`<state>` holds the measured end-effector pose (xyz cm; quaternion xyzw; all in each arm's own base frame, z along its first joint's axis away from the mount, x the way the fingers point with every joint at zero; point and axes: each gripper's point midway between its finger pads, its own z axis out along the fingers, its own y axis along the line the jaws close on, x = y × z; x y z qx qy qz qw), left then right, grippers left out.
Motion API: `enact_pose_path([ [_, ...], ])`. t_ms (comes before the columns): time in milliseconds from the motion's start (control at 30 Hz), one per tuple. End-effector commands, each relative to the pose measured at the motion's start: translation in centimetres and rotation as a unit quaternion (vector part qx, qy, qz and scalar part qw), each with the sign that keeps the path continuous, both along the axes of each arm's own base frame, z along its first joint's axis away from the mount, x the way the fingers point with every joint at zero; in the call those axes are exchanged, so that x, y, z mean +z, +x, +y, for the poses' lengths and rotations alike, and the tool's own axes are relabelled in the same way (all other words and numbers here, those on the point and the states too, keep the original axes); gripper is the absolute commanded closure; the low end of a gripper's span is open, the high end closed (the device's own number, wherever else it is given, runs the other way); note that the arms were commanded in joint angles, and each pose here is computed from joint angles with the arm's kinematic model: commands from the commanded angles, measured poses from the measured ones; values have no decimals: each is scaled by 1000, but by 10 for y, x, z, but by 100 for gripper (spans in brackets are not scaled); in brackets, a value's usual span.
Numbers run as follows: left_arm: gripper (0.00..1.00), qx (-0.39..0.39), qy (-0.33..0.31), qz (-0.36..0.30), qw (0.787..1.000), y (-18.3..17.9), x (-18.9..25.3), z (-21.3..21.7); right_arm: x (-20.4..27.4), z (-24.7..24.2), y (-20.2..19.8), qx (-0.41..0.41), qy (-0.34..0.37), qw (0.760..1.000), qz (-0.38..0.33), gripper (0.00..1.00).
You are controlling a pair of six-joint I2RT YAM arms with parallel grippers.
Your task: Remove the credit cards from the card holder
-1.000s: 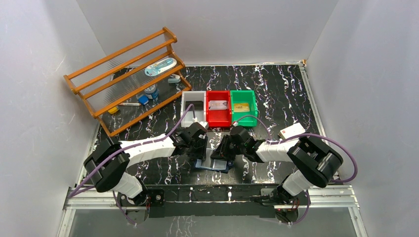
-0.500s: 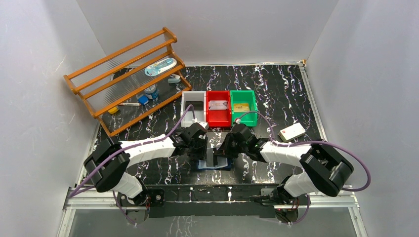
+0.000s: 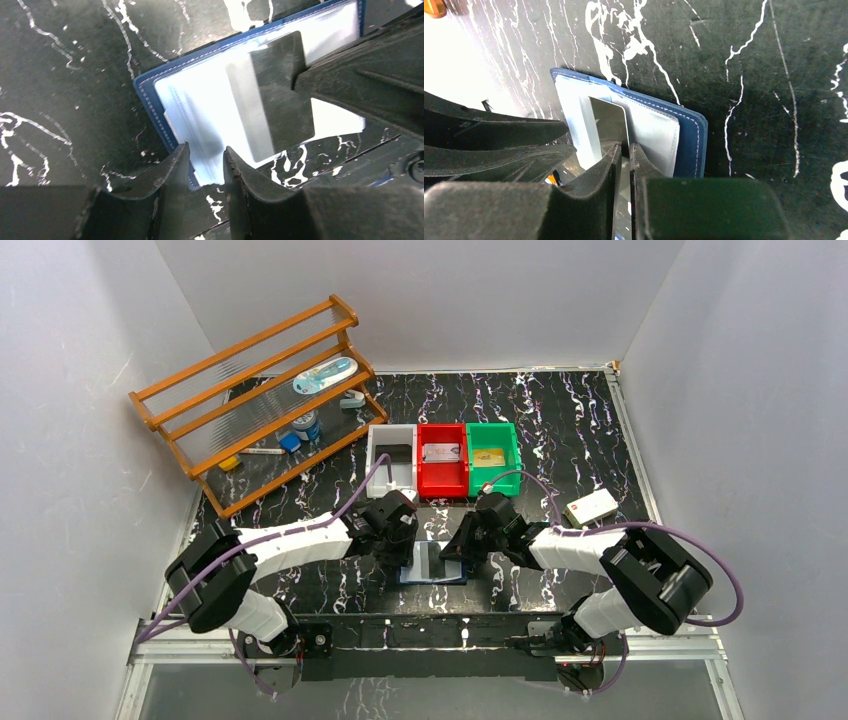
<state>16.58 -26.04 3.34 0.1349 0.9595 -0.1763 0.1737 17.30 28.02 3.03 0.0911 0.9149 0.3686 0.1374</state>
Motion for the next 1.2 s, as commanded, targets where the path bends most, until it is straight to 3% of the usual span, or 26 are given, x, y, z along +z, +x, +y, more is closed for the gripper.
enact_pose_path([
  [0, 68, -6, 26, -28, 999, 5, 23, 11, -6, 0, -1, -5, 7, 1000, 11, 81],
  [333, 58, -48, -129, -57, 989, 13, 67, -48, -11, -4, 1, -17, -2, 1000, 26, 81],
  [533, 64, -61, -106, -16, 992, -3, 23, -39, -9, -5, 2, -18, -6, 1000, 23, 79],
  [967, 75, -35, 28, 32, 998, -23, -41, 18, -6, 8, -6, 0, 52, 998, 35, 69],
  [1067, 76, -28, 36, 33, 998, -24, -42, 23, -1, 10, -8, 9, 75, 997, 24, 72],
  [1167, 76, -20, 36, 30, 999, -23, -43, 24, 3, 11, -6, 6, 85, 996, 14, 81],
])
